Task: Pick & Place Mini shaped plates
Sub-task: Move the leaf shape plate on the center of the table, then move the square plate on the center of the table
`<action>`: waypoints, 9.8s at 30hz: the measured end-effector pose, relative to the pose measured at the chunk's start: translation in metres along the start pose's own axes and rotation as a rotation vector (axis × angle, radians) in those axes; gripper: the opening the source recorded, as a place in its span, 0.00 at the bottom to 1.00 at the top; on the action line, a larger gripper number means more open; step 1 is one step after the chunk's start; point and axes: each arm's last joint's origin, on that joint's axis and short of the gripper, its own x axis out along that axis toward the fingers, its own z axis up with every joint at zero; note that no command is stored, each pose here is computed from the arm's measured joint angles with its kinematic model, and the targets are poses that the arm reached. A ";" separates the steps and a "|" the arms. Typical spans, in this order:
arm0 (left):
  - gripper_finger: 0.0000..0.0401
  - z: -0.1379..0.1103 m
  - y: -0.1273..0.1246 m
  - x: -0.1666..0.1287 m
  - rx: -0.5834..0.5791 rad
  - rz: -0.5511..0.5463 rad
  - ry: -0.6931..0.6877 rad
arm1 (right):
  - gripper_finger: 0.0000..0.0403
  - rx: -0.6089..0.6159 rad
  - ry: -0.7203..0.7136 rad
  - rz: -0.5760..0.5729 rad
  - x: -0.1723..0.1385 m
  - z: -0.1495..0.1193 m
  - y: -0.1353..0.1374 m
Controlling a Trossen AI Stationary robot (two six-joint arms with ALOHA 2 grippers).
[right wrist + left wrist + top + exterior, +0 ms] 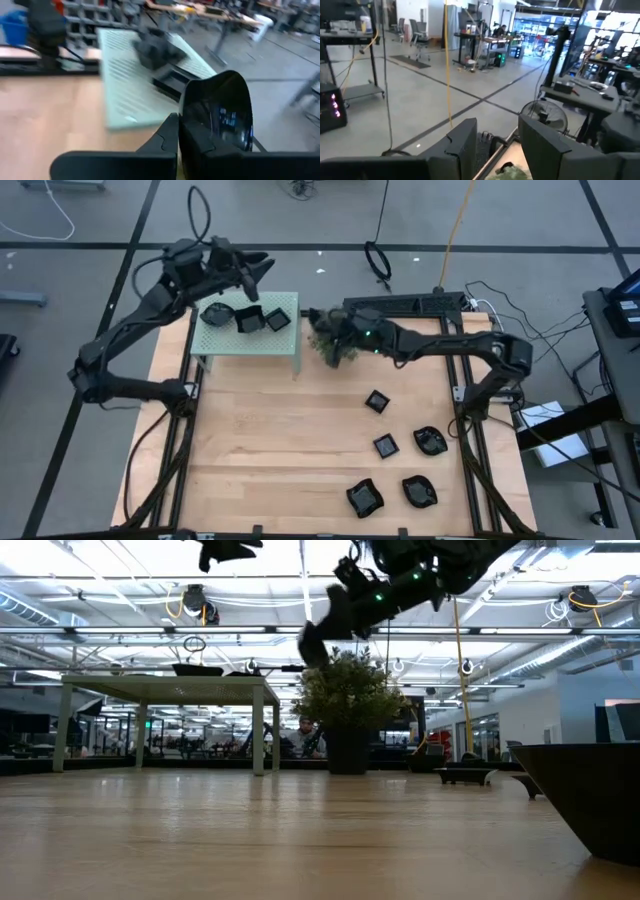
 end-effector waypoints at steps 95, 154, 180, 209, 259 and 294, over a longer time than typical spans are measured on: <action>0.37 -0.025 -0.115 -0.047 -0.323 -0.629 0.435 | 0.34 0.181 0.649 0.221 -0.035 -0.020 0.128; 0.37 -0.032 -0.112 -0.048 -0.269 -0.558 0.474 | 0.33 0.103 0.753 0.181 -0.125 -0.128 0.133; 0.37 -0.032 -0.112 -0.048 -0.246 -0.562 0.466 | 0.33 -0.001 0.684 0.073 -0.104 -0.146 0.144; 0.37 -0.032 -0.112 -0.048 -0.244 -0.554 0.463 | 0.00 -0.154 0.391 0.093 -0.066 -0.113 0.158; 0.37 -0.036 -0.112 -0.049 -0.262 -0.516 0.515 | 0.34 0.783 0.904 0.075 -0.147 -0.089 0.187; 0.37 -0.035 -0.112 -0.049 -0.243 -0.523 0.497 | 0.42 0.289 0.468 0.156 -0.134 -0.137 0.191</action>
